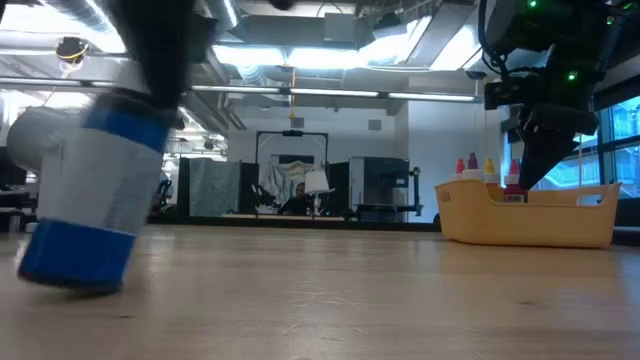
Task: Pick & Place food coloring
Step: Put the blue food coloring into the yellow bin
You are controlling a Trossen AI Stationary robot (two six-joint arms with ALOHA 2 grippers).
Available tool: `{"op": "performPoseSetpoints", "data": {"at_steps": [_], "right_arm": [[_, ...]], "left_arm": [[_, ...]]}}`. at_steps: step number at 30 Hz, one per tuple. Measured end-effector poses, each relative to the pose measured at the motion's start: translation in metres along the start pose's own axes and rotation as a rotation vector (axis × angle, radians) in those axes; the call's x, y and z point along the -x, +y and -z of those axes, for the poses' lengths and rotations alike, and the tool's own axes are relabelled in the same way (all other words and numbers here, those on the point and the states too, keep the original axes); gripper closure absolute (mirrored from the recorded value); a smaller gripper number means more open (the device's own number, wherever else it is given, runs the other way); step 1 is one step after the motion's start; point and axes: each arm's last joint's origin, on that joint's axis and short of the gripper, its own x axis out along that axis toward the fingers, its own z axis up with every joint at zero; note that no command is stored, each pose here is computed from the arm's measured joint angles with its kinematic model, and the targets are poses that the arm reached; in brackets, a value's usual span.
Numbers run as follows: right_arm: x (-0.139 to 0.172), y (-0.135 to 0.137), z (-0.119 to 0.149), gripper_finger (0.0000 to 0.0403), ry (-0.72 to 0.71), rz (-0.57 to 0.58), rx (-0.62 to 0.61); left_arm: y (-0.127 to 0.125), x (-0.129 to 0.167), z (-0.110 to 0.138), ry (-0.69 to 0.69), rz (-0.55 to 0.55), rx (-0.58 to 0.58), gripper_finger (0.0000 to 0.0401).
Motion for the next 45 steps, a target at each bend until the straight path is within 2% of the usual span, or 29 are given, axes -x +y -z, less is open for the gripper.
{"op": "performPoseSetpoints", "data": {"at_steps": [7,15,21,26,32,35,45], "right_arm": [[0.0,0.0,-0.001,0.0254,-0.008,-0.004,0.02],[0.0,0.0,-0.001,0.0254,-0.009,-0.005,0.043],[0.0,0.0,-0.001,0.0254,-0.01,-0.005,0.041],[0.0,0.001,-0.001,0.0254,-0.012,-0.006,0.041],[0.0,0.001,-0.001,0.0254,-0.012,-0.006,0.041],[0.0,0.001,-0.001,0.0254,-0.012,-0.006,0.041],[0.0,0.001,-0.002,0.0254,-0.025,-0.013,0.028]], "left_arm": [[0.016,0.0,-0.035,-0.044,0.049,-0.101,0.0283],[0.034,0.026,-0.074,-0.143,0.065,-0.241,0.0283],[0.061,0.034,-0.104,-0.212,-0.001,-0.28,0.0283],[0.084,0.035,-0.127,-0.25,0.013,-0.32,0.0283],[0.103,0.038,-0.151,-0.351,0.031,-0.455,0.0283],[0.107,0.034,-0.159,-0.371,0.049,-0.493,0.0283],[0.117,-0.002,-0.172,-0.311,-0.021,-0.546,0.0283]]}}
